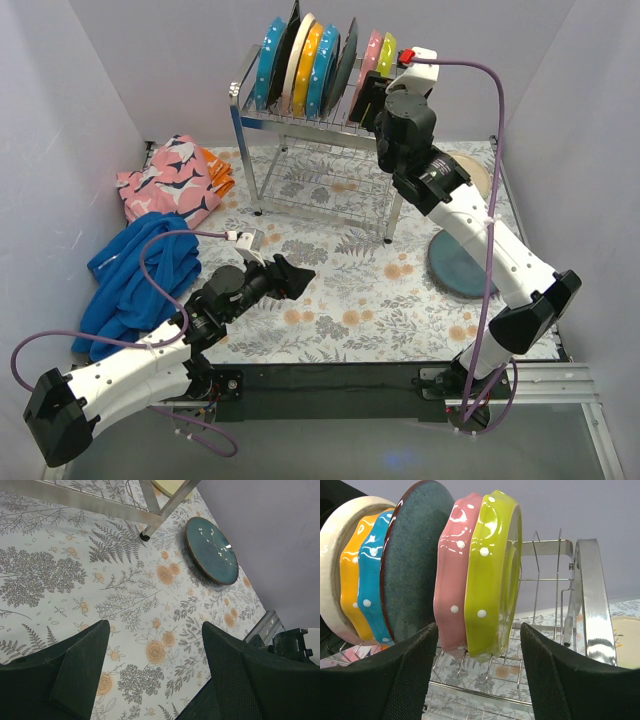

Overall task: Unload the plates from the dish rack
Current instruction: Unload the plate from the dish rack.

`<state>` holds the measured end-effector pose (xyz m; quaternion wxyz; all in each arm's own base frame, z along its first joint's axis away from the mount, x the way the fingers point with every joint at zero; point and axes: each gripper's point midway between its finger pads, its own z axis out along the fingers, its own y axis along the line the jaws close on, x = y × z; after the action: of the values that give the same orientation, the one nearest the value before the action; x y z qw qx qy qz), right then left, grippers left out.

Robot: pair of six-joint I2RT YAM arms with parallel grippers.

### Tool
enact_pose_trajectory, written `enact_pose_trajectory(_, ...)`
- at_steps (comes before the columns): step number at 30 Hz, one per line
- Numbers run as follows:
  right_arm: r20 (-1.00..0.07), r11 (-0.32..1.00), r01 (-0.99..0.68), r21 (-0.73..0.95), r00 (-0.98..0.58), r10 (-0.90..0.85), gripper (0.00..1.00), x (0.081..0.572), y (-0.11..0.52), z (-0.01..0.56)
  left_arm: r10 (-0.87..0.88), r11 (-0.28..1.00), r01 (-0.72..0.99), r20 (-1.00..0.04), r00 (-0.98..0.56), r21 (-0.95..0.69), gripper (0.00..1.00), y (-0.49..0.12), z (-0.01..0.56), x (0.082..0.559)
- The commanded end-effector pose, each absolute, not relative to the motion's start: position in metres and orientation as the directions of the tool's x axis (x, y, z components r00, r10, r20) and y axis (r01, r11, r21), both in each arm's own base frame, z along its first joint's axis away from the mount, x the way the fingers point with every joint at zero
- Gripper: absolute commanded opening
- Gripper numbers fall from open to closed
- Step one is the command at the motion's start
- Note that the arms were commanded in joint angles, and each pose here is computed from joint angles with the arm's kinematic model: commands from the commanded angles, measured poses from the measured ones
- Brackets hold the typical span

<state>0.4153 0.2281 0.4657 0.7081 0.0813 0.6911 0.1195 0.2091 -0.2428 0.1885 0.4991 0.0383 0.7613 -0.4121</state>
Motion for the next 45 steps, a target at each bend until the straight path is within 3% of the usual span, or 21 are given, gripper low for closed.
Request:
enact_pose_trajectory(1,-0.946,0.95,0.048,0.31,0.111,0.303,0.69,0.418,0.211,0.489,-0.358,0.655,0.481,-0.801,-0.48,-0.582,0.73,-0.241,0.193,0.208)
enact_pose_trajectory(10,-0.962,0.958,0.117,0.26,0.11,0.248,0.56,0.427,0.216,0.483,-0.359,0.649,0.486,-0.798,-0.484,-0.586,0.73,-0.242,0.194,0.206)
enact_pose_trajectory(31,-0.988,0.963,0.228,0.147,0.077,0.132,0.52,0.45,0.238,0.456,-0.36,0.643,0.488,-0.795,-0.488,-0.59,0.73,-0.242,0.194,0.205)
enact_pose_trajectory(37,-0.983,0.961,0.215,0.174,0.096,0.156,0.35,0.449,0.238,0.465,-0.359,0.641,0.491,-0.796,-0.488,-0.59,0.73,-0.243,0.195,0.205)
enact_pose_trajectory(42,-0.977,0.955,0.22,0.2,0.121,0.177,0.03,0.444,0.233,0.475,-0.361,0.639,0.493,-0.796,-0.486,-0.591,0.73,-0.242,0.196,0.204)
enact_pose_trajectory(45,-0.972,0.95,0.224,0.217,0.137,0.19,0.01,0.441,0.231,0.479,-0.359,0.641,0.492,-0.797,-0.486,-0.589,0.73,-0.242,0.195,0.205)
